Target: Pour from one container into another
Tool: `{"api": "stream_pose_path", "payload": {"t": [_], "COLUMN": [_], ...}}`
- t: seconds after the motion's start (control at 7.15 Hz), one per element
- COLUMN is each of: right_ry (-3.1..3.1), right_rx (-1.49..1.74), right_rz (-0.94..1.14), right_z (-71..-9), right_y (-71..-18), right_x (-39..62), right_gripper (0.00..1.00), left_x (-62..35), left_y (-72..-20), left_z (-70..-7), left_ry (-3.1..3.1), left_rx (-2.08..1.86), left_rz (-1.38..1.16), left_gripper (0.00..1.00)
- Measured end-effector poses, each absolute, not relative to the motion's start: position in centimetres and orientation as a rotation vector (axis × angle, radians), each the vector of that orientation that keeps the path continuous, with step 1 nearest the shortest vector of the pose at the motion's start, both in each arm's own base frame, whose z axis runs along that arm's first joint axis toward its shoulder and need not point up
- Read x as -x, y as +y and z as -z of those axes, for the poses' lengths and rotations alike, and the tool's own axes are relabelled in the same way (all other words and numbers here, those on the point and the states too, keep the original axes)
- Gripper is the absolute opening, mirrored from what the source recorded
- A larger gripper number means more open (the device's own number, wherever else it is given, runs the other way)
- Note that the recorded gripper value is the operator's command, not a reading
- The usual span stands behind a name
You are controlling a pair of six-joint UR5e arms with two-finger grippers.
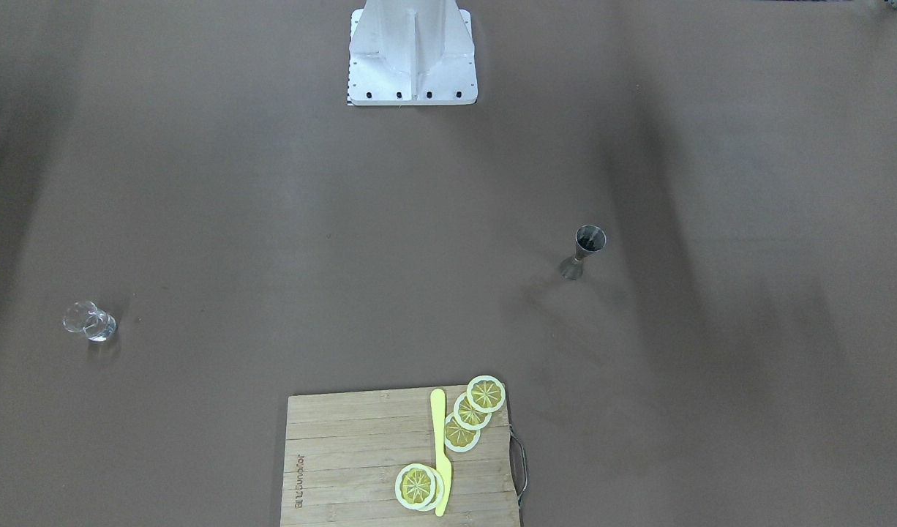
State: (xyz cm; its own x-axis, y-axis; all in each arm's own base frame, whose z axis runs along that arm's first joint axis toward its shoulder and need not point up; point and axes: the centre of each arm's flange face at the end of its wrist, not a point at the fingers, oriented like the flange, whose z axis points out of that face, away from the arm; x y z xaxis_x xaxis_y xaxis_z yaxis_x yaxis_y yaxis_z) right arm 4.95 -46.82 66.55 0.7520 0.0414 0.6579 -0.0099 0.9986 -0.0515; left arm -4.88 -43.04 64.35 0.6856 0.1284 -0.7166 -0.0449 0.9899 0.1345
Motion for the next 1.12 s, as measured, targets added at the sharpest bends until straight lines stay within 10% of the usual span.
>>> {"api": "stream_pose_path", "payload": {"t": [1.12], "right_ry": [-0.718], "right_rx": [0.046], "right_rz": [-0.028], "right_z": [-66.6], "right_y": [-46.8], "right_x": [-5.0], "right_gripper": [1.00], "left_x": [4.8], "left_y": [-40.9], "left_z": [-66.0], "left_ry": [0.883], "left_rx": [-0.056], "left_rz": [-0.064], "left_gripper": [0.99]}}
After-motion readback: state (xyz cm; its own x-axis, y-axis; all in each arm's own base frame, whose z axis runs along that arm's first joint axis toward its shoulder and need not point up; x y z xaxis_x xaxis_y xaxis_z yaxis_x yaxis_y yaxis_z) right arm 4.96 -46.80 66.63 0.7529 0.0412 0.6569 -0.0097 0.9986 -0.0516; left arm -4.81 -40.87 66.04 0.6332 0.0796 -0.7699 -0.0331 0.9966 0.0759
